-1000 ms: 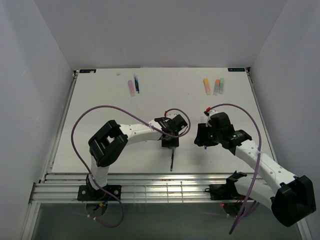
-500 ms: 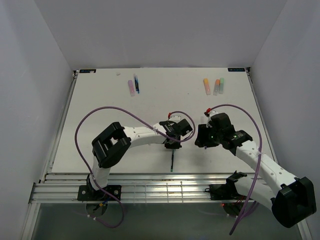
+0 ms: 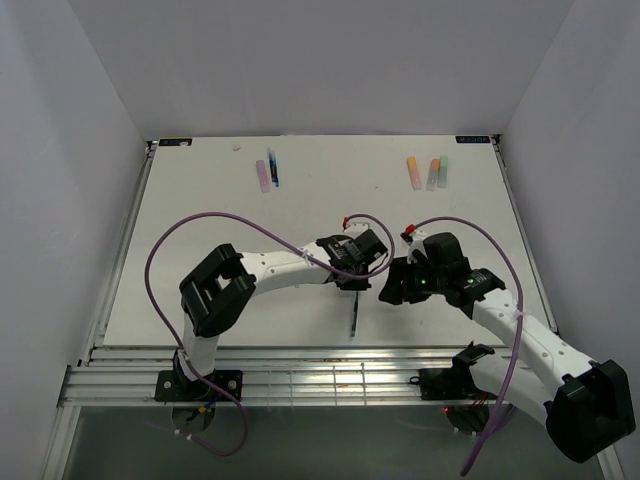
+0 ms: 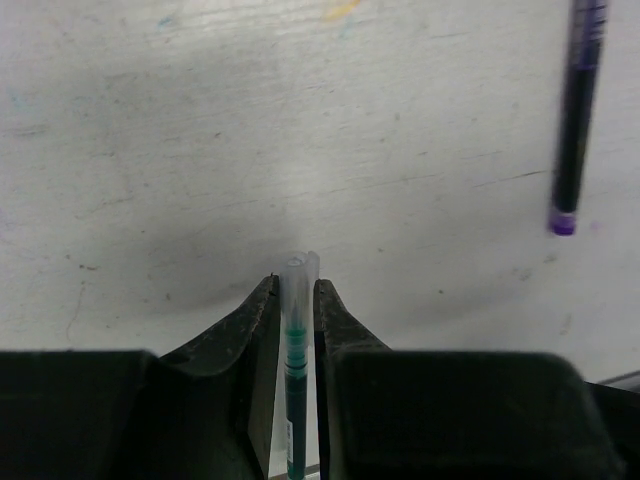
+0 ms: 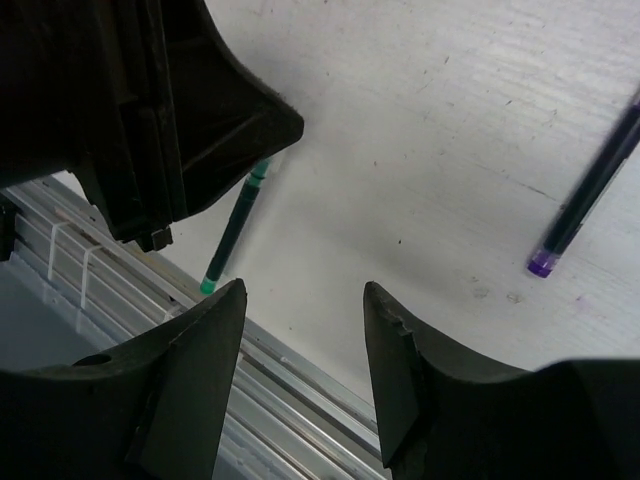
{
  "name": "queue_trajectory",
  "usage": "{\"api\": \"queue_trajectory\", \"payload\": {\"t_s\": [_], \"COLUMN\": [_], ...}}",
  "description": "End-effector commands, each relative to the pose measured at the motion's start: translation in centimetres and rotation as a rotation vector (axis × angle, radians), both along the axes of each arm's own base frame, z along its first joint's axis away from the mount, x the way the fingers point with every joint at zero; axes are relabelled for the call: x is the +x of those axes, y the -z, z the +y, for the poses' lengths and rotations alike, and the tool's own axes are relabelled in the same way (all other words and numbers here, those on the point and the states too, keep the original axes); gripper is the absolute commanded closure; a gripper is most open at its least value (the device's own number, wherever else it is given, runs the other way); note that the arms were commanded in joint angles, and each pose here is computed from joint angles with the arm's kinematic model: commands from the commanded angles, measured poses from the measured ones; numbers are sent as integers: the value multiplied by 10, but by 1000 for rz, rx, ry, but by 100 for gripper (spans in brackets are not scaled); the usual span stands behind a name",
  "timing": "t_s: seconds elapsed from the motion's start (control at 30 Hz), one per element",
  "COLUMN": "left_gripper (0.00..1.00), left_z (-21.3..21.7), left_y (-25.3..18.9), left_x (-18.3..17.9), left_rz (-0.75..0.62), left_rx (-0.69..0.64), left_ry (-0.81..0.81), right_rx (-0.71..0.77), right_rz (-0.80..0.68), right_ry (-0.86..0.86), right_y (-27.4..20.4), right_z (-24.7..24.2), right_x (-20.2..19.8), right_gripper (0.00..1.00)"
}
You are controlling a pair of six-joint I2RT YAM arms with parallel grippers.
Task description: Open the pen caps
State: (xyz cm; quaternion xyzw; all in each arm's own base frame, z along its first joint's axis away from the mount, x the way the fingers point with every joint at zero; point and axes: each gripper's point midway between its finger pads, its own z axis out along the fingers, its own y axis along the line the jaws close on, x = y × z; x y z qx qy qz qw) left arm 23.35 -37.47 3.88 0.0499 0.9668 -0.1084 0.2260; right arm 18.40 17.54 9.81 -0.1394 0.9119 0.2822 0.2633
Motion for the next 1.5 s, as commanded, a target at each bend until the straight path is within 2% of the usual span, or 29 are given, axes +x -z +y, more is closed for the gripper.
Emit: {"api": "queue_trajectory", "payload": {"t_s": [0.0, 0.3, 0.5, 0.67, 0.87, 0.97, 1.07, 1.1, 1.2, 1.23, 1.27, 1.33, 1.4, 1.47], "left_gripper": [100, 100, 100, 100, 100, 100, 100, 100, 100, 96, 81, 66, 56, 53], "left_z": [-32, -33, -32, -38, -43, -46, -47, -47, -46, -44, -43, -43, -42, -40], "left_y": [-61, -96, -107, -102, -99, -105, -109, -109, -106, -103, -101, -97, -93, -90], "left_x": [21, 44, 50, 48, 46, 47, 50, 51, 51, 50, 50, 46, 43, 41], "left_rz": [-81, -81, -74, -50, -37, -44, -56, -60, -57, -52, -51, -36, -22, -17], "left_rx": [-220, -467, -563, -576, -593, -605, -604, -603, -600, -594, -595, -596, -594, -592], "left_ry": [33, 14, 16, 39, 59, 65, 71, 71, 73, 72, 70, 75, 81, 82], "right_rx": [78, 199, 292, 351, 347, 360, 388, 387, 382, 366, 361, 352, 349, 357], "right_rz": [-38, -48, -60, -84, -78, -51, -50, -51, -49, -41, -42, -43, -43, -49], "right_ry": [-54, -73, -65, -31, 1, 13, 24, 30, 42, 46, 45, 46, 46, 47], "right_y": [-9, -7, -10, -21, -17, -10, -12, -11, -11, -9, -9, -10, -10, -13], "right_z": [13, 26, 39, 45, 46, 48, 50, 49, 48, 46, 46, 45, 45, 46], "right_x": [-1, -10, -3, 7, 15, 15, 15, 15, 14, 14, 14, 15, 16, 17], "right_gripper": [42, 40, 40, 41, 44, 49, 75, 92, 92, 92, 92, 92, 92, 92]}}
